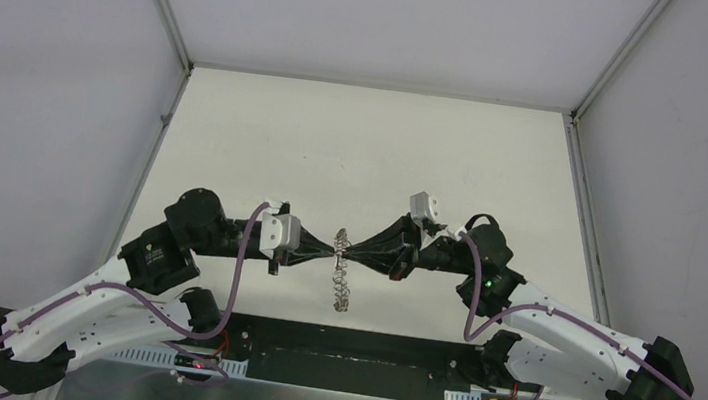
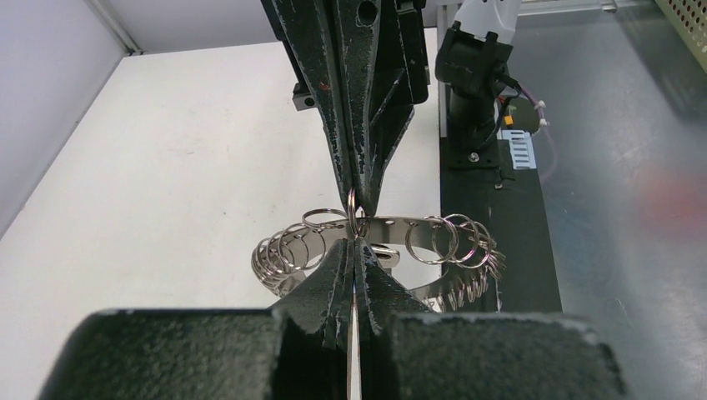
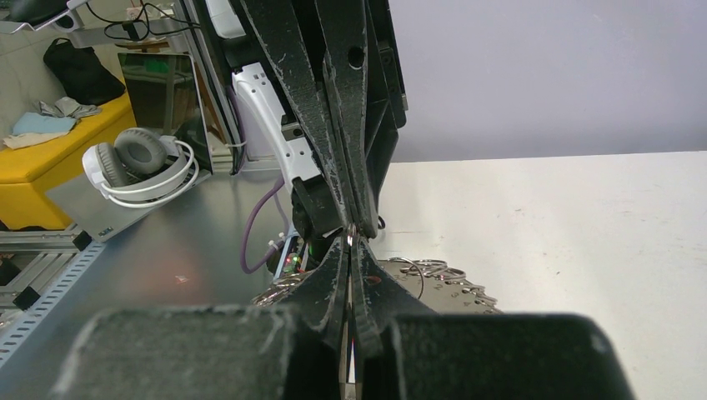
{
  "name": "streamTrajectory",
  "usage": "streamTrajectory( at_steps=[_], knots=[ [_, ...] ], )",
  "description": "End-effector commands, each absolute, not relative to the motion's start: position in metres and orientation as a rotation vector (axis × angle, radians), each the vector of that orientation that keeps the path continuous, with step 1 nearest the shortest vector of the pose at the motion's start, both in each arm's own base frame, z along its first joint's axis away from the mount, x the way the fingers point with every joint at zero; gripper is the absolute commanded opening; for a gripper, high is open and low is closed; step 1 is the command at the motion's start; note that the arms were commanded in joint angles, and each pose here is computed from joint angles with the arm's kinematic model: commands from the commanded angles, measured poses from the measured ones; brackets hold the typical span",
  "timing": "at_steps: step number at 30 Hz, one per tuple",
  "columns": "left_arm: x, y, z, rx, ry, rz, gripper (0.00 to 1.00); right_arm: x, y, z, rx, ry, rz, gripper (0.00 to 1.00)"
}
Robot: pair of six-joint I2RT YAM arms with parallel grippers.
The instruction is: Put the keys on the keyring
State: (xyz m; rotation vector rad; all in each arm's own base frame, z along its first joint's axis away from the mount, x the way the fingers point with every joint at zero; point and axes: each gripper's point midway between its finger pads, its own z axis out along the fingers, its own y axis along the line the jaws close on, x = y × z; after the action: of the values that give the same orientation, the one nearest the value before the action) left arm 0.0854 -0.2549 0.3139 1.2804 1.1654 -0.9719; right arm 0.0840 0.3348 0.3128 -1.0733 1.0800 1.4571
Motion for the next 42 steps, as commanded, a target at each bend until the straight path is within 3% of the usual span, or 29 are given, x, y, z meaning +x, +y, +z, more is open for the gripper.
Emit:
streamTrajectory(
  at_steps=[1,18,19,22,27,37,42],
  knots=[
    [0.081,-0.257,0.314,1.308,1.156,-1.002,0.0,0.081,0.331,0.351,-1.034,0.943,1.456,0.0],
    [0.079,-0.264,0.291,1.363,1.222,-1.037,0.0,0.08,0.332,0.353,-1.039,0.937,1.46,0.0],
    [0.079,-0.263,0.292,1.358,1.22,-1.037,0.03,0.08,0.332,0.352,-1.039,0.939,1.459,0.0],
    [0.081,-0.26,0.302,1.316,1.206,-1.024,0.24,0.08,0.332,0.351,-1.04,0.942,1.461,0.0],
    [0.082,-0.259,0.318,1.239,1.158,-1.036,0.37,0.08,0.332,0.35,-1.042,0.944,1.462,0.0],
    [0.088,-0.267,0.326,1.198,1.165,-1.062,0.33,0.08,0.332,0.351,-1.042,0.94,1.461,0.0],
    [0.088,-0.268,0.324,1.2,1.171,-1.063,0.17,0.081,0.333,0.35,-1.04,0.945,1.461,0.0]
  ],
)
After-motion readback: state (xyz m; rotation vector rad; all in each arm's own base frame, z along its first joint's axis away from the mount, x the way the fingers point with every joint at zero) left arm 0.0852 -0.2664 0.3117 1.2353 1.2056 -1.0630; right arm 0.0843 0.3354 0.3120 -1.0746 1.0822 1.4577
